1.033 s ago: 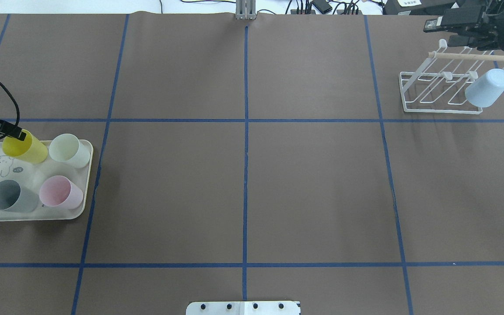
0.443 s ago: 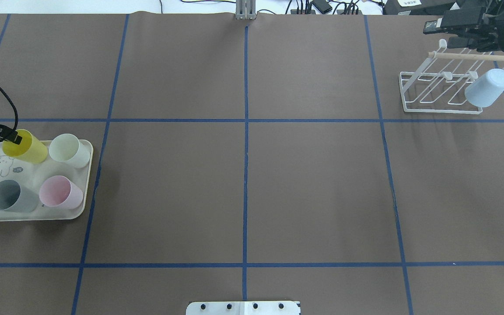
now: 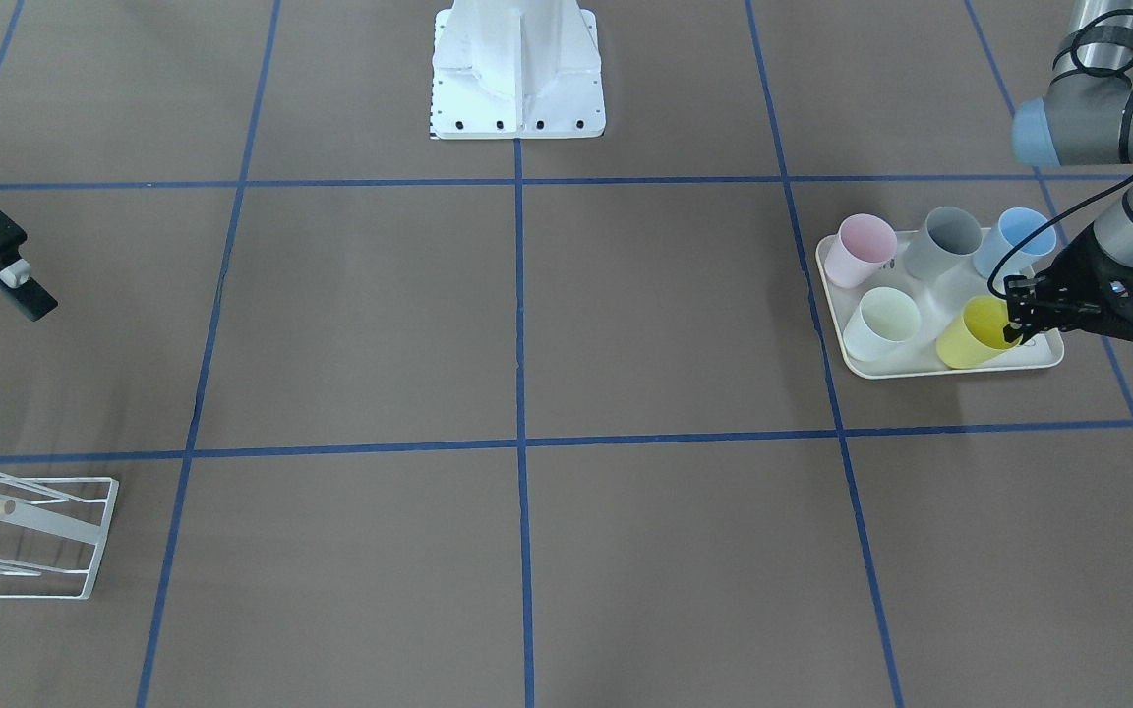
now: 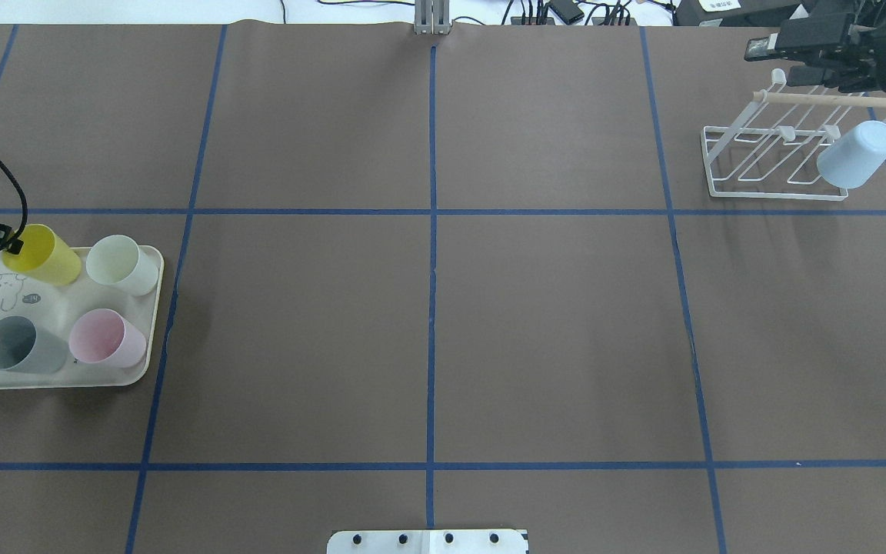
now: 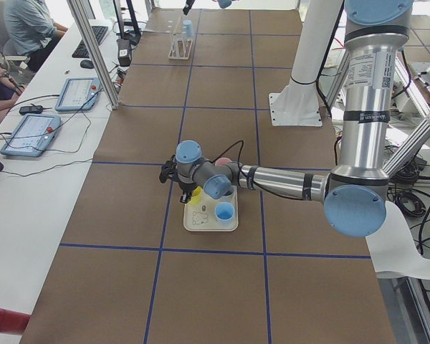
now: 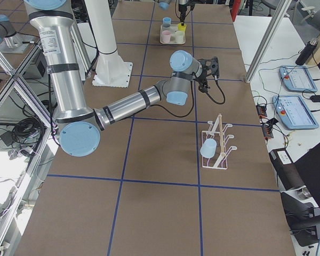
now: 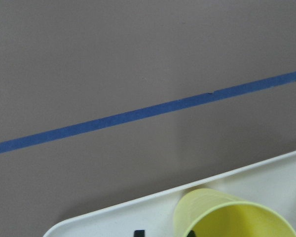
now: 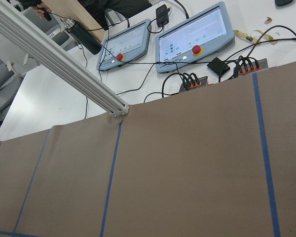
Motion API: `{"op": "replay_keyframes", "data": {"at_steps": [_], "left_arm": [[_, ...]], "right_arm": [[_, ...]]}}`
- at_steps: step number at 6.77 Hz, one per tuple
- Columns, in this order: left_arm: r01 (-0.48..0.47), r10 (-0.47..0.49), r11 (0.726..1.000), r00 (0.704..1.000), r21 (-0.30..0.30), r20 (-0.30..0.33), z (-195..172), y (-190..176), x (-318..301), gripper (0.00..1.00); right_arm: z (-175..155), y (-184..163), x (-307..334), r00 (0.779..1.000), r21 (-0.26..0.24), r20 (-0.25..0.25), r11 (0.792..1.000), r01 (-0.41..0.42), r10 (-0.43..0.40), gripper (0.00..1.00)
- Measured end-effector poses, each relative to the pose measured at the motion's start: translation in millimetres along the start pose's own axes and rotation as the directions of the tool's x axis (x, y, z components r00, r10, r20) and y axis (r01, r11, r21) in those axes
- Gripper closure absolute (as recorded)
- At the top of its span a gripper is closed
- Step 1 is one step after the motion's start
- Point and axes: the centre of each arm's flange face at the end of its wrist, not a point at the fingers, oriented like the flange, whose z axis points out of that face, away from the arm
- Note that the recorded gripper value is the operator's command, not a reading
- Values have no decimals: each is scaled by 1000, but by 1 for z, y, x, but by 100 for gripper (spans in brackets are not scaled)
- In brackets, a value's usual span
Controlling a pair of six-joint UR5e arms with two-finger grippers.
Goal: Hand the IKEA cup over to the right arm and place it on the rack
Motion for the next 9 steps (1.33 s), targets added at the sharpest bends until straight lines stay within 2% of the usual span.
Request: {"op": "replay_keyframes", "data": {"at_steps": [2,3,5,6,7,8,9], "left_arm": [[32,-32,999,999,-3,16,-45,27,13,100],[74,-74,997,997,5,39,-79,25,20,100],[174,-180,981,982,84,59,-136,-7,21,100],[249,-260,956,964,153,59,-156,-30,29,100],[345,-364,908,930,237,43,-175,-58,46,100],[443,-461,846,887,297,-9,-187,-80,71,100],[541,-543,775,835,327,-93,-189,-93,101,100]], "right_arm": [[0,1,1,1000,-1,-2,1000,-2,2,0],[0,1,2,1000,-1,-3,1000,-3,3,0],[2,1,0,1000,-3,-1,1000,-15,15,0],[4,2,-3,999,-6,4,999,-33,33,0],[9,4,-10,999,-12,13,999,-49,49,1],[16,6,-20,998,-18,26,998,-59,59,1],[24,6,-34,996,-21,43,997,-78,79,1]]}}
